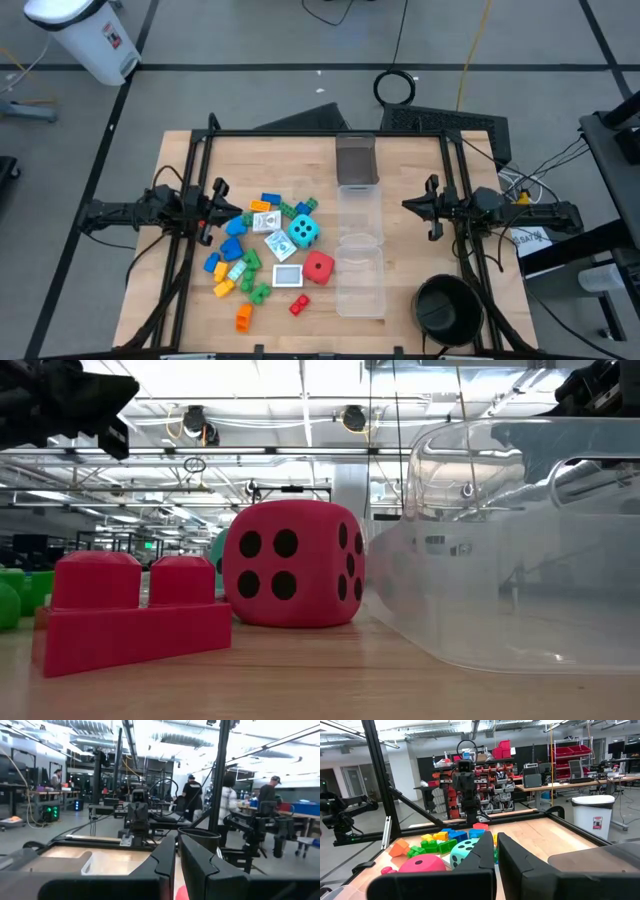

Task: Pick & Place Toys
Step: Put the playing cards into the top black transparent bin

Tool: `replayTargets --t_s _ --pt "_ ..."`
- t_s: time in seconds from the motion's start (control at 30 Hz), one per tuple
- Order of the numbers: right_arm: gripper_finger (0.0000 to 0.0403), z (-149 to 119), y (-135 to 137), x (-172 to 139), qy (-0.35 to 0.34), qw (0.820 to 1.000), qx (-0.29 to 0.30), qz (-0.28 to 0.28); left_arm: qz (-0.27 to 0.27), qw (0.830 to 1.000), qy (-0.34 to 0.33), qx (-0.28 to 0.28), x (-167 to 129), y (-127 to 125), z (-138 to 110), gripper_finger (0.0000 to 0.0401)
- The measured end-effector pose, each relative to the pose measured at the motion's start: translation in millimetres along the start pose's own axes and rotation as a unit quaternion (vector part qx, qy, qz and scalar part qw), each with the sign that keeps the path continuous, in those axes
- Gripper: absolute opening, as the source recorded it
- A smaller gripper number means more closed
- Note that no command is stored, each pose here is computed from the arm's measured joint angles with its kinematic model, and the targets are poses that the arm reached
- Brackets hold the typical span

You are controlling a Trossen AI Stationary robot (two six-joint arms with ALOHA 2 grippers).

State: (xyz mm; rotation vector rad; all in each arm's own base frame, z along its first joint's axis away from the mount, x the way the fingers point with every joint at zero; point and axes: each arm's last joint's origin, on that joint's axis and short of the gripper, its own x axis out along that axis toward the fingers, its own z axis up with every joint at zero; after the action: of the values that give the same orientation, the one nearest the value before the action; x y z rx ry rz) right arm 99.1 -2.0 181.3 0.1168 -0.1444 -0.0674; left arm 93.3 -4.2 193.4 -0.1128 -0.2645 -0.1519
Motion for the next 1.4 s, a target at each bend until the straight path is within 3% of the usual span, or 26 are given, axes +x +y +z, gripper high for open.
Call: replayTargets --t_s 0.13,0.27,0.37,0.5,0.63,0.8,0.9,1.03,1.2,1.4 --pt "0.0 0 0 0 0.0 1.0 0.0 0.0 0.026 1.0 -0.004 0.003 0 1 0 0.0031" --pt "0.0 0 0 0 0.0 1.0 0.0 0.0 0.164 0.986 -0.02 -0.039 -2 10 0 0.0036" --pt "0.0 0 0 0 0.0 1.0 0.0 0.0 0.224 0.972 -0.014 -0.065 -2 13 -4 0.0066" --pt "0.0 0 0 0 0.0 1.0 0.0 0.0 0.228 0.97 -0.01 -0.079 2 14 -2 0.0147" --pt "0.0 0 0 0 0.0 1.0 0.0 0.0 0.209 0.974 0.005 -0.091 11 11 17 0.0251" --pt "0.0 0 0 0 0.0 1.0 0.0 0.0 0.143 0.978 0.135 -0.074 31 5 47 0.0348" --pt "0.0 0 0 0 0.0 1.0 0.0 0.0 0.148 0.954 0.254 -0.06 43 4 54 0.0374" --pt "0.0 0 0 0 0.0 1.0 0.0 0.0 0.167 0.899 0.402 -0.05 54 8 41 0.0378" --pt "0.0 0 0 0 0.0 1.0 0.0 0.0 0.177 0.85 0.495 -0.049 71 14 9 0.0361" --pt "0.0 0 0 0 -0.001 1.0 0.0 0.0 0.165 0.817 0.552 -0.019 91 21 -25 0.0344"
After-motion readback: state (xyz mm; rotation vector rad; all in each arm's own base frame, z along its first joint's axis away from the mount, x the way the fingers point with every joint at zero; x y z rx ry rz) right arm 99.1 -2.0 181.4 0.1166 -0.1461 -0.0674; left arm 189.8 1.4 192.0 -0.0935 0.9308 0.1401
